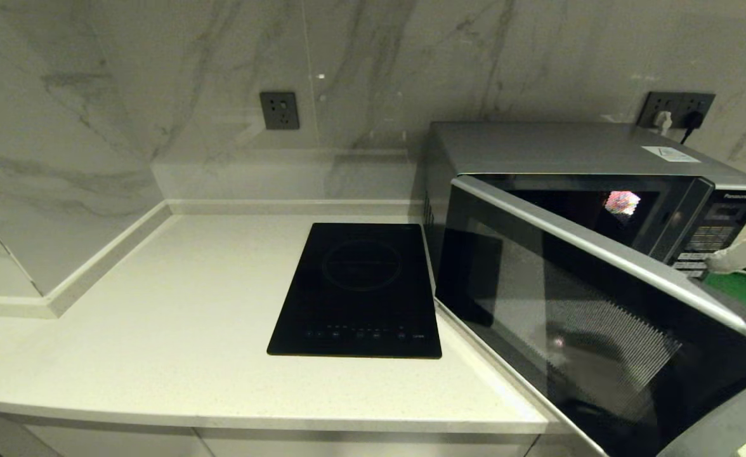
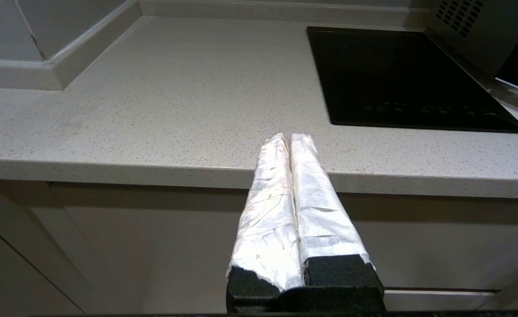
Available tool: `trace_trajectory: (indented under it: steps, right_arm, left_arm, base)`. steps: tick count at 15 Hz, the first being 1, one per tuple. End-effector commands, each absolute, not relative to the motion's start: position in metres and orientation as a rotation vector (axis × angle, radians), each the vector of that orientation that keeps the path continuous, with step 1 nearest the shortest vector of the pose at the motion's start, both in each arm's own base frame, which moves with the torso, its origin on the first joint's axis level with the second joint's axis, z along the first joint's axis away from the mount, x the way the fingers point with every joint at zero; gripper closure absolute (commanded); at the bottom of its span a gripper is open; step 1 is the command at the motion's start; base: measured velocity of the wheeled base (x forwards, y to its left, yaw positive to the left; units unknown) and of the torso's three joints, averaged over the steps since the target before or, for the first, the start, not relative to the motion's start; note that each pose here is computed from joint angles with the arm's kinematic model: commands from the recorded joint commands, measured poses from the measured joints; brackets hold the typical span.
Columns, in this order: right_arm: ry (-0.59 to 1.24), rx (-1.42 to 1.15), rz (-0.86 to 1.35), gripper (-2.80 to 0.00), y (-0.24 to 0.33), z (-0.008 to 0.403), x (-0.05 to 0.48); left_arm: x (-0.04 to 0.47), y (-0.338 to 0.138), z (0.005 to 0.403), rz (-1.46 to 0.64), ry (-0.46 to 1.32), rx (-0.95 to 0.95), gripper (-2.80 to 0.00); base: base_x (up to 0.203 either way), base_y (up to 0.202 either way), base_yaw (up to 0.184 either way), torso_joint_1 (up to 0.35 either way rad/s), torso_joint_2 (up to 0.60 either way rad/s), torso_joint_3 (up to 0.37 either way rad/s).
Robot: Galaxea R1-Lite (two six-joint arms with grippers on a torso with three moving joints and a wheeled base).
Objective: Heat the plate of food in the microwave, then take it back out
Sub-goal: Open the microwave oven
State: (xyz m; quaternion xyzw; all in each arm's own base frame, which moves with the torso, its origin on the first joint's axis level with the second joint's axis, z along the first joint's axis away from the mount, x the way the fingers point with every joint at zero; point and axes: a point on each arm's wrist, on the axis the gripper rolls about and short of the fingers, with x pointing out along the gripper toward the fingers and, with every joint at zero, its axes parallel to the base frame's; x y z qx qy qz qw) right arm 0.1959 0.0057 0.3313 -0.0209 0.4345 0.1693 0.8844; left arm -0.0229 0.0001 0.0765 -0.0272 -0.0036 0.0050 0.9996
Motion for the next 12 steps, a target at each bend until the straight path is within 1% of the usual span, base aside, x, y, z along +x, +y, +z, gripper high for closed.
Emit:
trace_trajectory:
  steps: [1,4,7,9,12]
  right_arm:
    - [0.919,-0.039,0.357,0.00,0.006,0.329,0.195]
    - [0.975,-0.045,0.334,0.00,0.005,0.317,0.201]
    - [0.986,-0.049,0.341,0.00,0.006,0.315,0.201]
    - [0.990,-0.074,0.393,0.00,0.017,0.314,0.200]
    - [0.994,-0.137,0.535,0.00,0.046,0.313,0.187]
  left_arm:
    - [-0.023,0.000,0.077,0.011,-0.008,-0.055,0.00]
    - [-0.023,0.000,0.077,0.011,-0.008,-0.055,0.00]
    - [-0.023,0.000,0.077,0.011,-0.008,-0.055,0.00]
    - [-0.023,0.000,0.077,0.011,-0.008,-0.055,0.00]
    - [-0.023,0.000,0.077,0.011,-0.008,-0.055,0.00]
  base:
    - [0.000,0.000,0.000,0.000,0.00,0.000]
    - [0.000,0.000,0.000,0.000,0.00,0.000]
    - [0.000,0.000,0.000,0.000,0.00,0.000]
    - [0.000,0.000,0.000,0.000,0.00,0.000]
    - [0.000,0.000,0.000,0.000,0.00,0.000]
